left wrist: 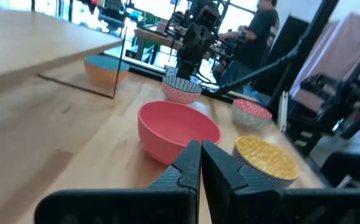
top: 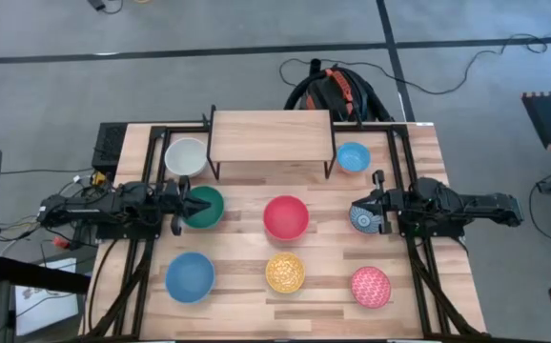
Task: Place and stack bowls onto a shelf
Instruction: Put the green bowl to the left on the shelf
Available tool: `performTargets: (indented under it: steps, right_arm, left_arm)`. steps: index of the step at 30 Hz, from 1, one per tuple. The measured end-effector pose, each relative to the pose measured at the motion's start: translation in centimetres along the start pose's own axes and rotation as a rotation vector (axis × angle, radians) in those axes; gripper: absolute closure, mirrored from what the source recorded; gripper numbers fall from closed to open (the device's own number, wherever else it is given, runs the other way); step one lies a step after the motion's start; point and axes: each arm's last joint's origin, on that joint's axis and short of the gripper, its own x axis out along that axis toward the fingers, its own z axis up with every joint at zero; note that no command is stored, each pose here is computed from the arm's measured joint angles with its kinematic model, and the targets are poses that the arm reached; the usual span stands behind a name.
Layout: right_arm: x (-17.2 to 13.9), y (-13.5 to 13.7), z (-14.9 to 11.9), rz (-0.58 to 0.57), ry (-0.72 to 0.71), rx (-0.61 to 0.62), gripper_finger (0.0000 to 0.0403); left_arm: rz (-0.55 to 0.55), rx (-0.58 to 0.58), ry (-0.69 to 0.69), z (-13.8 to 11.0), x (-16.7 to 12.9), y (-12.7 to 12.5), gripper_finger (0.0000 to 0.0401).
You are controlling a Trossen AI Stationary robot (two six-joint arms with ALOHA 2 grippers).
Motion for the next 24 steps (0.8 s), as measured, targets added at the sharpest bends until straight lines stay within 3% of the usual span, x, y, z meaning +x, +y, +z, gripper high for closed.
performTargets:
  steps: [10, 15, 17, 21, 24]
  right_arm:
    - [0.00, 0.00, 0.00, 0.000, 0.000, 0.000, 0.0369]
    - [-0.04, -0.50, -0.01, -0.135, 0.015, 0.003, 0.0369]
    - [-0.05, -0.64, 0.20, -0.156, -0.011, 0.065, 0.0369]
    - [-0.08, -0.70, 0.62, -0.147, -0.075, 0.316, 0.0369]
    - [-0.11, -0.97, 0.81, -0.220, -0.111, 0.431, 0.0369]
  left_arm:
    - [0.001, -0.168, 0.000, 0.00, 0.00, 0.00, 0.0401]
    - [0.077, -0.230, -0.051, 0.21, 0.03, 0.20, 0.0401]
    - [0.097, -0.259, -0.067, 0.27, 0.02, 0.26, 0.0401]
    - [0.097, -0.273, -0.061, 0.24, 0.06, 0.26, 0.0399]
    - [0.131, -0.288, -0.022, 0.29, 0.11, 0.28, 0.0384]
